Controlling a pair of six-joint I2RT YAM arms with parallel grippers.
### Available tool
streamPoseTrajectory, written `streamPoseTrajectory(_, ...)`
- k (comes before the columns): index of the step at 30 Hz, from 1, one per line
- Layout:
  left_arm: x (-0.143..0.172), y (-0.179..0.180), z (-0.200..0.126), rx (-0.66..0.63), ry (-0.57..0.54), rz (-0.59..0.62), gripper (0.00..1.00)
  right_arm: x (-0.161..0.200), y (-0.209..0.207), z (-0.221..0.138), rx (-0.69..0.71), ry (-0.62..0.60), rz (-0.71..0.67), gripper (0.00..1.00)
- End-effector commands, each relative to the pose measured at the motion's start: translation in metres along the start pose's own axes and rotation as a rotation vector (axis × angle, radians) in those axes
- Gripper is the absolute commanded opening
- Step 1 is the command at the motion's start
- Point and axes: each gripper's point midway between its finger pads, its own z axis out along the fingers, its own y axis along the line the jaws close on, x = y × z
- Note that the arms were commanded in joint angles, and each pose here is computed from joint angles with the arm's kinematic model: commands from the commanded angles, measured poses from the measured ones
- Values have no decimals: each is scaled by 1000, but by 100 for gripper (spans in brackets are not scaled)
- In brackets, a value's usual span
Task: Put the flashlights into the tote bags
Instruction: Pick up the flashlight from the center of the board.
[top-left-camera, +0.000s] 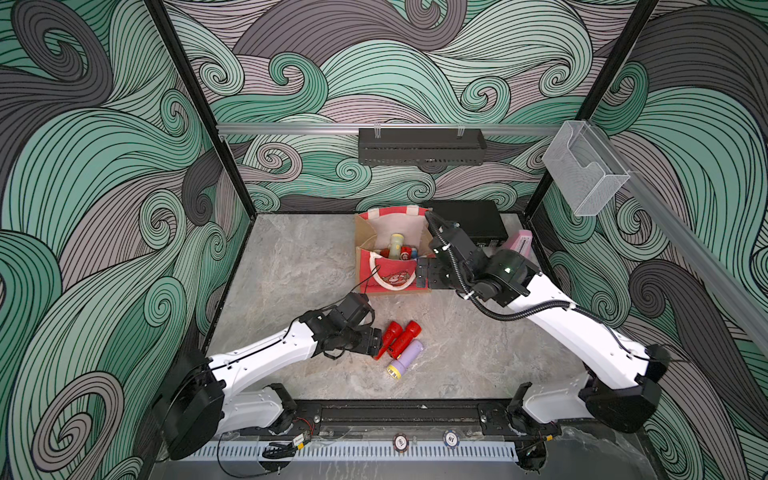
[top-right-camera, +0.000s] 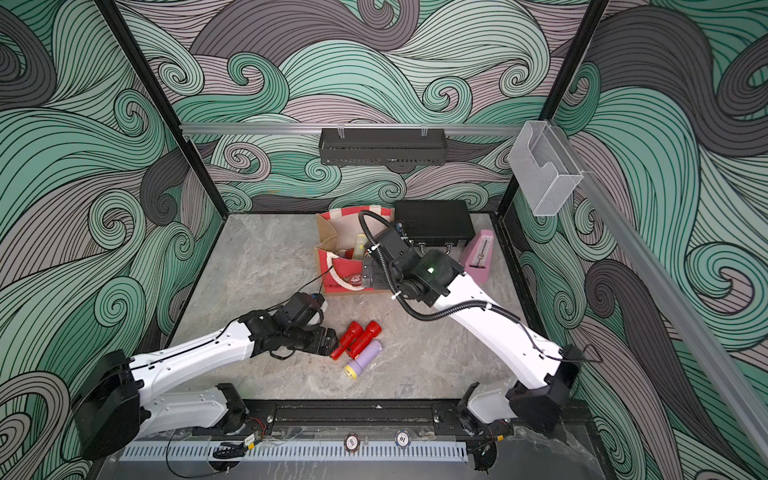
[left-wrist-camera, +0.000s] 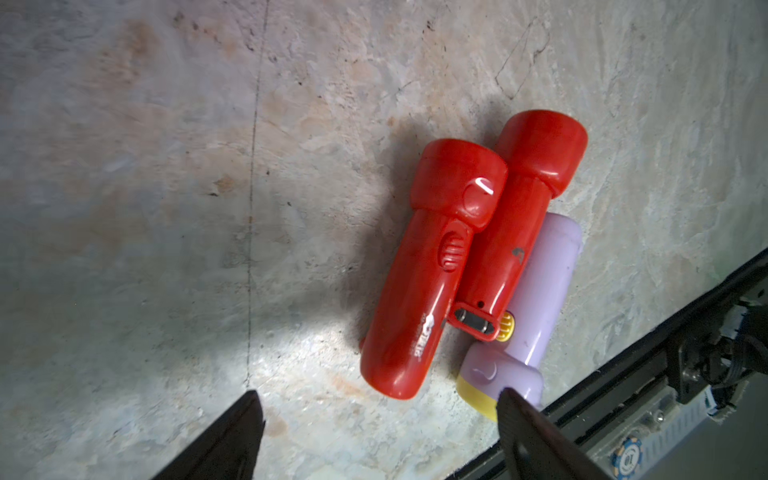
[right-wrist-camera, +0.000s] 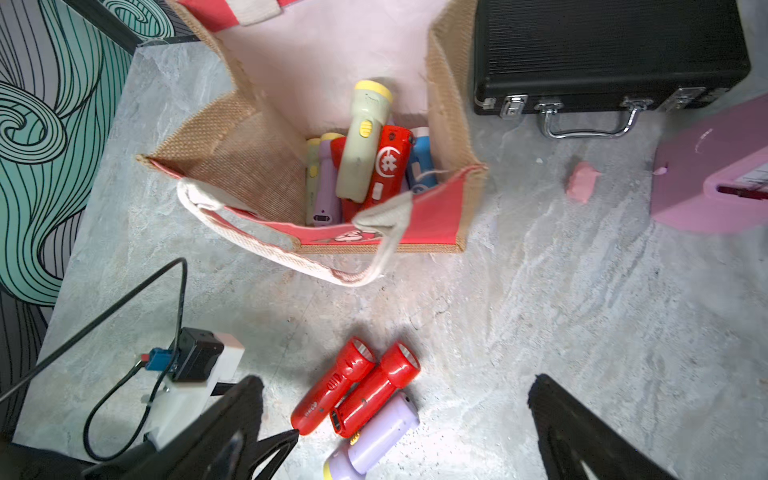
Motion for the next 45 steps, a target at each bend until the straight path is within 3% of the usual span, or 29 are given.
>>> streamPoseTrajectory(1, -13, -9, -1, -30, -13, 47, 88, 13, -20, -10, -24, 13, 1, 100)
streamPoseTrajectory(8, -16, -1, 9, -137, 25, 56, 82, 35, -54, -6, -72, 46, 113, 100)
streamPoseTrajectory(13, -15, 4, 21, -193, 73, 72, 80, 35, -55, -8, -102, 55, 100, 100)
streamPoseTrajectory(32, -11, 5, 45, -213, 109, 91, 80, 37, -68, -9, -97, 42, 155, 99)
streamPoseTrajectory(45, 3, 13, 62, -222, 135, 68, 65, 29, -88, -28, -59, -55, 219, 100)
